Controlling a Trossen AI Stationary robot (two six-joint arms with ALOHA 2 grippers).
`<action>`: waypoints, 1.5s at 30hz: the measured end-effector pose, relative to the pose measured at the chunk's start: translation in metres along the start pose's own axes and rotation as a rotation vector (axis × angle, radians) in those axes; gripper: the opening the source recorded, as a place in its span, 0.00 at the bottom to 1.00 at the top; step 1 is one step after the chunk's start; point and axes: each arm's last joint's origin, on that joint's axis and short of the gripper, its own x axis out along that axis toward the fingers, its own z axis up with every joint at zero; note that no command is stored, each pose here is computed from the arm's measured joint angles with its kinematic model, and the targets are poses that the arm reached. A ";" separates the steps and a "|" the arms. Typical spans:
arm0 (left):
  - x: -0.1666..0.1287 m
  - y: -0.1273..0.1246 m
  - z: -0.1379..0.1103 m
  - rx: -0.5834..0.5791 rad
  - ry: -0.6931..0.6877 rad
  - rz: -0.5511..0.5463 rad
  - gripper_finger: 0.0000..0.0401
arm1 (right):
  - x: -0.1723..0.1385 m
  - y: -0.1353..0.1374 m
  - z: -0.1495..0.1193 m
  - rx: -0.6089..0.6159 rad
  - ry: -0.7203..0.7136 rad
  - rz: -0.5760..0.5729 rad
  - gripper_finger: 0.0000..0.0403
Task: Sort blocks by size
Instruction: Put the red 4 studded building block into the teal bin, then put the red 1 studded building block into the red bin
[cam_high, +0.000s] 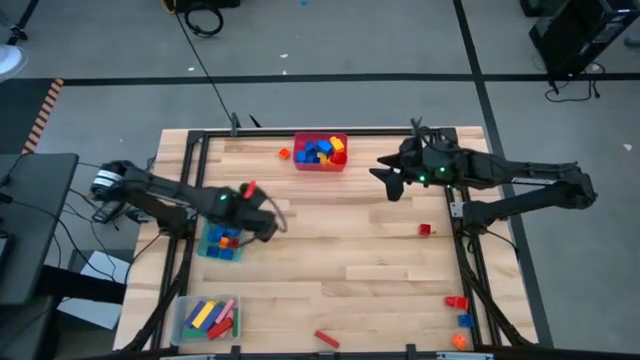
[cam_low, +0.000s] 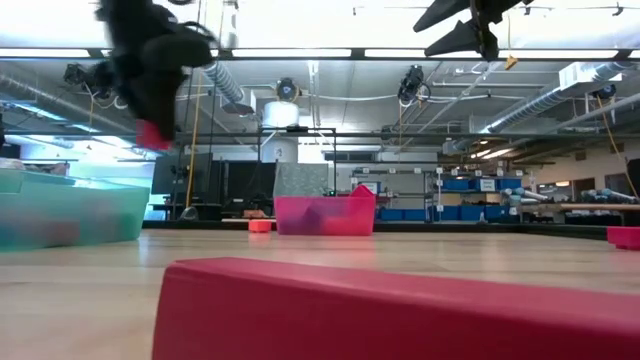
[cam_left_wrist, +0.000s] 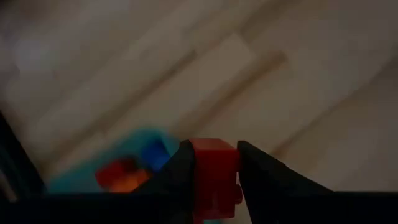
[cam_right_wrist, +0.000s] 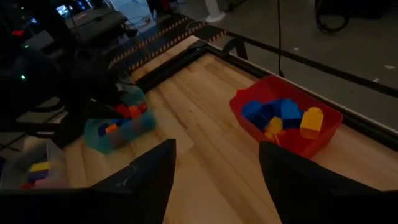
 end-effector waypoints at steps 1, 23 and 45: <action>0.000 0.004 -0.008 -0.034 0.008 -0.018 0.26 | 0.001 0.001 0.000 -0.001 0.001 0.002 0.60; 0.010 0.040 -0.058 -0.289 0.121 -0.037 0.41 | 0.005 0.005 -0.004 -0.005 0.034 0.025 0.60; -0.055 0.015 -0.010 -0.235 -0.212 -0.315 0.42 | -0.039 0.013 -0.111 0.266 0.776 -0.425 0.60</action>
